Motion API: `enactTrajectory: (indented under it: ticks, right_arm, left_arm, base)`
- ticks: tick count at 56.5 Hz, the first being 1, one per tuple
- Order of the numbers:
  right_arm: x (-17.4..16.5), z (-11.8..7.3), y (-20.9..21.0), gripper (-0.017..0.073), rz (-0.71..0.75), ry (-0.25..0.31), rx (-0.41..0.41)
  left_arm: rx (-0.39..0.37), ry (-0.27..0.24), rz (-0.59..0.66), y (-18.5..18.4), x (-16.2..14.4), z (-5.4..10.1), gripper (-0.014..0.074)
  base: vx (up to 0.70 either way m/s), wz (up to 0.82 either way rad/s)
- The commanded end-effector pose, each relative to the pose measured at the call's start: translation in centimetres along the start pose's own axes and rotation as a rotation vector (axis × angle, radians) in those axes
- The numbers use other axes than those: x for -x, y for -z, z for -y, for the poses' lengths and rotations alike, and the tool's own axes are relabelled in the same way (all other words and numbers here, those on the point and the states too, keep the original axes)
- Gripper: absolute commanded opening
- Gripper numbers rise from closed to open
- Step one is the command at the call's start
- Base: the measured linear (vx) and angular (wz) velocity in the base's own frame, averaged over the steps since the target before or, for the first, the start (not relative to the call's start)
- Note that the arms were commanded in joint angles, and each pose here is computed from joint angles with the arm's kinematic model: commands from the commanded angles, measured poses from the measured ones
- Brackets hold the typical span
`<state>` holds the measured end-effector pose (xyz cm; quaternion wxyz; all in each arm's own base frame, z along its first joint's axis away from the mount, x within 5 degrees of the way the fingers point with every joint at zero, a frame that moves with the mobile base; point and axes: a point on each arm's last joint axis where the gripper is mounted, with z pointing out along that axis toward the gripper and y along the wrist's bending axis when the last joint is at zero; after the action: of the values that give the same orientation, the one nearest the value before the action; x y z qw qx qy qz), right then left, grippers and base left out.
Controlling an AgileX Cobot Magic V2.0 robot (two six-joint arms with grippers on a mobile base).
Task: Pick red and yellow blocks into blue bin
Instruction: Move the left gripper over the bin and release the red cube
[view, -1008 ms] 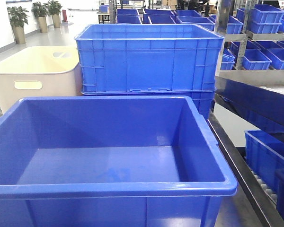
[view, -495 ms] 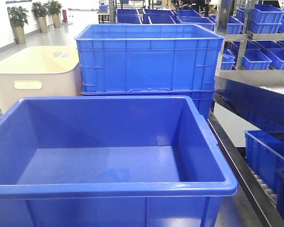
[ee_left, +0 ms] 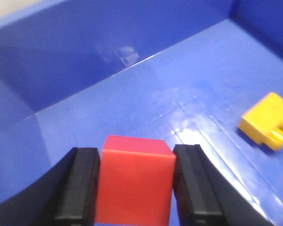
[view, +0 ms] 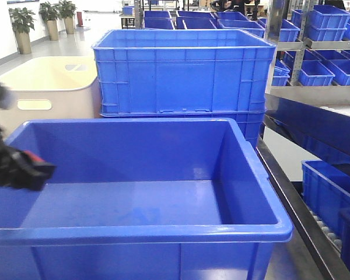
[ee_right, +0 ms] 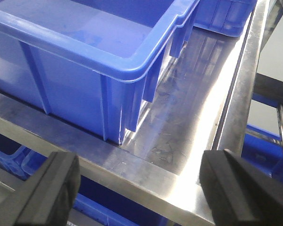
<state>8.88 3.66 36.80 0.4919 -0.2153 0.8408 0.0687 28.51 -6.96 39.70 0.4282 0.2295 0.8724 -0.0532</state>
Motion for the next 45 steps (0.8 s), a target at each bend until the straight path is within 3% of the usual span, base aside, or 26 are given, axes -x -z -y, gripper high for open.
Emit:
enactTrajectory:
  ticks: [1, 10, 21, 32, 39, 45]
  right_arm:
    - [1.3, 0.2, 0.5, 0.0565, 0.095, 0.007, -0.017]
    - [1.3, 0.2, 0.5, 0.0565, 0.095, 0.007, -0.017]
    - [1.3, 0.2, 0.5, 0.0565, 0.096, 0.007, -0.017]
    - [1.3, 0.2, 0.5, 0.0565, 0.096, 0.007, -0.017]
    - [1.3, 0.2, 0.5, 0.0565, 0.096, 0.007, -0.017]
    - [1.3, 0.2, 0.5, 0.0565, 0.096, 0.007, -0.017]
  left_arm:
    - [-0.006, 0.015, 0.051, -1.1, 2.6, -0.5, 0.033]
    - [-0.058, 0.019, -0.08, -5.4, 3.3, -1.0, 0.0504]
    - [-0.058, 0.043, -0.081, -5.9, 3.7, -1.2, 0.0645]
    - [-0.048, 0.03, -0.033, -3.1, 4.3, -0.9, 0.0638]
    - [-0.041, 0.019, 0.028, 1.1, 4.7, -0.4, 0.0616]
    - [-0.077, 0.026, 0.07, 5.3, 4.3, 0.7, 0.0605]
  base:
    - [0.0, 0.0]
    - [0.0, 0.0]
    - [0.0, 0.0]
    - [0.0, 0.0]
    - [0.0, 0.0]
    - [0.0, 0.0]
